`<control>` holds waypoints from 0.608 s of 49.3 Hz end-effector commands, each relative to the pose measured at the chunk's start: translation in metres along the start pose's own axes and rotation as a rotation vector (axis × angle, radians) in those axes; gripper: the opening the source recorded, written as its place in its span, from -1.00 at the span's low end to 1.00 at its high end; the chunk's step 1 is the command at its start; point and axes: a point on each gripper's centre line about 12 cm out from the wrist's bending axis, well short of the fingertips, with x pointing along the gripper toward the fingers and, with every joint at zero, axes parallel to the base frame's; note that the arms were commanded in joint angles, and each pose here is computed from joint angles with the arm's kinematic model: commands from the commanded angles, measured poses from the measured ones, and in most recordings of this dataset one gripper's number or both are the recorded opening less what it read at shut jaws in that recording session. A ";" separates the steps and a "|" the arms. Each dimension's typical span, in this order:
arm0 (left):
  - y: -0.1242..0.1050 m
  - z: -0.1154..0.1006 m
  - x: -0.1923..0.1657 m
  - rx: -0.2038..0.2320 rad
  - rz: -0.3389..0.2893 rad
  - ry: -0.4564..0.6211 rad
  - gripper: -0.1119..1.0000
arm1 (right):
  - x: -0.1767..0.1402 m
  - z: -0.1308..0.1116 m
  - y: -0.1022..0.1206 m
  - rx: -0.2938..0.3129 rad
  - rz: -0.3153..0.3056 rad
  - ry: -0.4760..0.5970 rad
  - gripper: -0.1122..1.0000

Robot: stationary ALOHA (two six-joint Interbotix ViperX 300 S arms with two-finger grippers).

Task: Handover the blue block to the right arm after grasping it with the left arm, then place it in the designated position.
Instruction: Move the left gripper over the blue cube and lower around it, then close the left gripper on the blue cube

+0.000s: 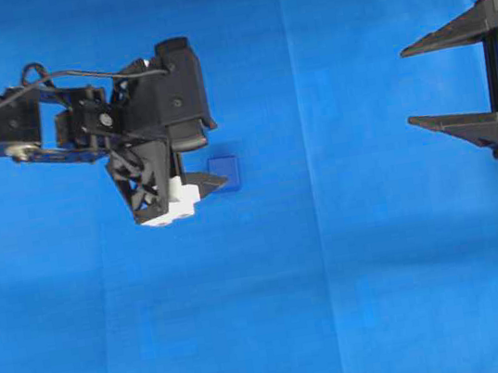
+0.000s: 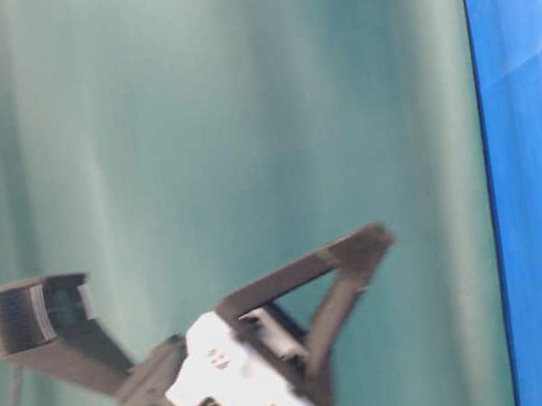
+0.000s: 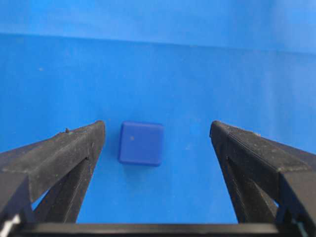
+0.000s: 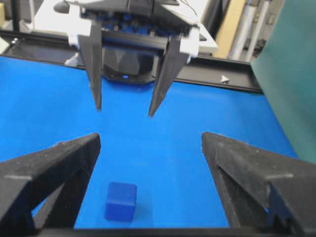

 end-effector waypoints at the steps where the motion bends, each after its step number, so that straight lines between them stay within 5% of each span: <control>1: 0.000 -0.003 0.009 0.003 0.000 -0.008 0.86 | 0.003 0.010 0.000 0.004 -0.002 -0.023 0.96; 30: 0.016 -0.056 0.083 -0.007 0.028 0.120 0.86 | 0.007 0.004 0.000 0.004 -0.001 -0.002 0.96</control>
